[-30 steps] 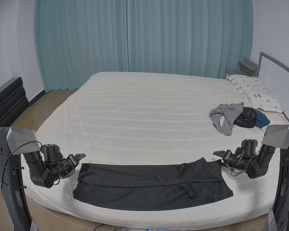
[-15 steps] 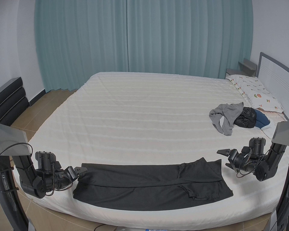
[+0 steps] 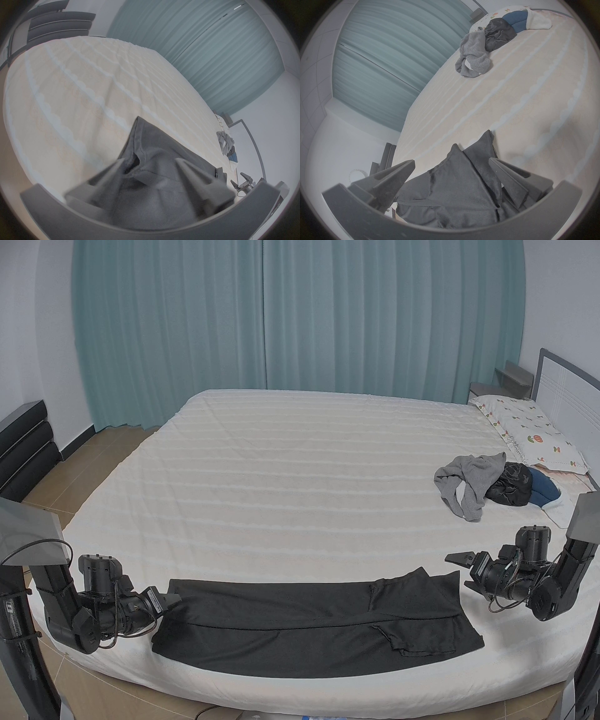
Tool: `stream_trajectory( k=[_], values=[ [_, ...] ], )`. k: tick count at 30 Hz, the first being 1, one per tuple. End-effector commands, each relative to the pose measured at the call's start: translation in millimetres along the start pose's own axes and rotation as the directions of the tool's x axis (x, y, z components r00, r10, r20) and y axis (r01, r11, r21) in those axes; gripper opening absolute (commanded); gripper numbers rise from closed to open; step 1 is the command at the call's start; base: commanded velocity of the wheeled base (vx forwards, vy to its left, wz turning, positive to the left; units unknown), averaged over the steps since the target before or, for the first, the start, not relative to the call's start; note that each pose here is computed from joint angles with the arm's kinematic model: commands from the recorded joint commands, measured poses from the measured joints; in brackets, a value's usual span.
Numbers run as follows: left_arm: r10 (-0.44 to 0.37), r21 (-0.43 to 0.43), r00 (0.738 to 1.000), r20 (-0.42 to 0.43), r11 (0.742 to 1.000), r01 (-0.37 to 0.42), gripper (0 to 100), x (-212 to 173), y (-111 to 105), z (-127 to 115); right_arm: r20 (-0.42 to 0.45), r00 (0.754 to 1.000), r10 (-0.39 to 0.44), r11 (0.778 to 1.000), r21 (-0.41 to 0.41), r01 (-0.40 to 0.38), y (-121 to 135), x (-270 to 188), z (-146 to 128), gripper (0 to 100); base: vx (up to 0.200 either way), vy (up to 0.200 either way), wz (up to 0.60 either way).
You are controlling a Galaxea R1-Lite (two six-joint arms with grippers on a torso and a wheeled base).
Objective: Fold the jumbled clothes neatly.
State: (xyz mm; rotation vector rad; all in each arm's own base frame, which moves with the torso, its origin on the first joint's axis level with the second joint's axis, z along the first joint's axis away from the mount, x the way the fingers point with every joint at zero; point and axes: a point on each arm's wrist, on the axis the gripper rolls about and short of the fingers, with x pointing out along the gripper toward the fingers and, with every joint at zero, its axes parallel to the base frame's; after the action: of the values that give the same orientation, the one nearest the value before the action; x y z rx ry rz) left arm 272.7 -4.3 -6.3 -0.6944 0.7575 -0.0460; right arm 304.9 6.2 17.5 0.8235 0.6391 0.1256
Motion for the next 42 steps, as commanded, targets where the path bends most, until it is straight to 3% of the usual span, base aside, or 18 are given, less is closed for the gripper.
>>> stream_trajectory(
  k=[1, 5, 14, 25, 42],
  values=[
    [0.015, 0.001, 1.000, -0.021, 1.000, -0.015, 0, 4.2, 3.5, -4.8, 0.021, 1.000, 0.000, 1.000, -0.014, 0.001, 8.5, -4.7, 0.6, 100, 0.000, 0.000, 0.00],
    [0.020, -0.010, 1.000, 0.004, 1.000, -0.020, 0, 1.5, 6.1, 1.4, 0.062, 0.998, -0.029, 0.999, -0.021, 0.031, 19.8, -18.3, 5.1, 100, 0.000, 0.000, 0.00],
    [-0.033, 0.012, 0.997, 0.070, 0.999, 0.032, 0, -17.2, -10.1, 11.4, -0.074, 0.993, -0.087, 0.996, -0.026, 0.085, 30.2, -19.6, -17.8, 100, 0.000, 0.000, 0.00],
    [-0.042, 0.016, 0.996, 0.085, 0.999, 0.041, 0, -19.8, -12.7, 13.9, -0.129, 0.968, -0.214, 0.977, -0.052, 0.209, 26.5, -21.6, -26.7, 100, 0.000, 0.000, 0.00],
    [-0.044, 0.017, 0.995, 0.087, 0.999, 0.043, 0, -19.5, -13.1, 14.6, -0.193, 0.931, -0.309, 0.950, -0.112, 0.292, 22.3, -15.4, -37.4, 100, 0.000, 0.000, 0.00]
  ],
)
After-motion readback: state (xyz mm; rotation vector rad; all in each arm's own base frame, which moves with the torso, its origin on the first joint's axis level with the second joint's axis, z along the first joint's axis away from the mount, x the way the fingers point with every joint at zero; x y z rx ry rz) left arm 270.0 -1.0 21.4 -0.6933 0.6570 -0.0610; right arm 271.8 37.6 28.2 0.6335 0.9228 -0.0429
